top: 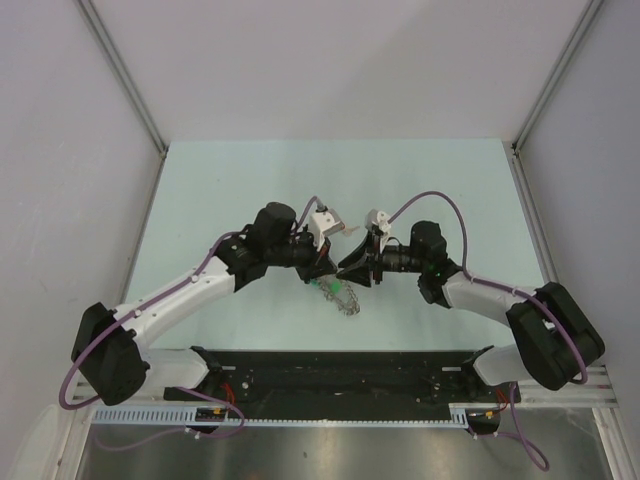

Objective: Put the keys on the keyring

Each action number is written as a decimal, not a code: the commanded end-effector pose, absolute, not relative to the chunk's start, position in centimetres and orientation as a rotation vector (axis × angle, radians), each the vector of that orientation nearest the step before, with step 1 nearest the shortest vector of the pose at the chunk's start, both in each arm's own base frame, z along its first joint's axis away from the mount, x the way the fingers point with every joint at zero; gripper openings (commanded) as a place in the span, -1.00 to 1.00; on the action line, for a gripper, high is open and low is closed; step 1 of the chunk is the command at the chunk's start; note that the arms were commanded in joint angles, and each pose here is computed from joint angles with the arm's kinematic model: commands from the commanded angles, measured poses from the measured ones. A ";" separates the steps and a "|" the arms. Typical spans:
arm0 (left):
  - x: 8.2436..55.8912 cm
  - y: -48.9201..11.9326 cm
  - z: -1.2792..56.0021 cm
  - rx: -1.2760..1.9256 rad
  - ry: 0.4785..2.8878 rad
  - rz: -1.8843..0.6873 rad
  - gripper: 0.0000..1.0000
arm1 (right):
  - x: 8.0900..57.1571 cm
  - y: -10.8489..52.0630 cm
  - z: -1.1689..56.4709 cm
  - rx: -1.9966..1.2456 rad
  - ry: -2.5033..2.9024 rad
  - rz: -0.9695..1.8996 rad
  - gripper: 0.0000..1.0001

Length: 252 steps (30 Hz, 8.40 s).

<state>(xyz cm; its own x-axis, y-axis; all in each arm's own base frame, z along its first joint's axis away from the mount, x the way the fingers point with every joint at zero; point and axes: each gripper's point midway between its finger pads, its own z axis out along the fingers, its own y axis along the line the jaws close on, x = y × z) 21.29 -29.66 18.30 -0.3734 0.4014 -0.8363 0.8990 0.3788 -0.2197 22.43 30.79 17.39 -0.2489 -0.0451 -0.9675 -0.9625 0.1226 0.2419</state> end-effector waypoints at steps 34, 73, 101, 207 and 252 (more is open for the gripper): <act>19.9 -25.9 25.0 0.516 1.438 -1.062 0.23 | 20.7 29.7 25.3 -1.068 1.276 1.268 -1.00; 18.3 -30.8 25.2 0.790 1.293 -1.249 -0.51 | 18.2 29.7 26.9 -1.120 1.213 1.309 -1.00; 20.1 -28.8 24.3 0.851 1.602 -0.997 -0.99 | 19.0 28.5 24.4 -1.121 1.366 1.171 -0.48; 15.4 -27.8 30.8 0.795 1.082 -1.166 -0.47 | 15.8 31.5 32.3 -1.130 1.011 1.235 -1.00; 17.6 -26.6 28.5 0.841 1.471 -0.966 -0.99 | 19.0 32.0 28.8 -1.099 1.224 0.936 -0.07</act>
<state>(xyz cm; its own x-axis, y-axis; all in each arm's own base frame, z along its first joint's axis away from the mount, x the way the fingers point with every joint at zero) 17.42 -26.39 24.41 -0.2082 0.0485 -0.9769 0.8918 0.4195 -0.1692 18.22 31.12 27.60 0.0823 -0.0281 -0.9962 -0.9724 0.2166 -0.0865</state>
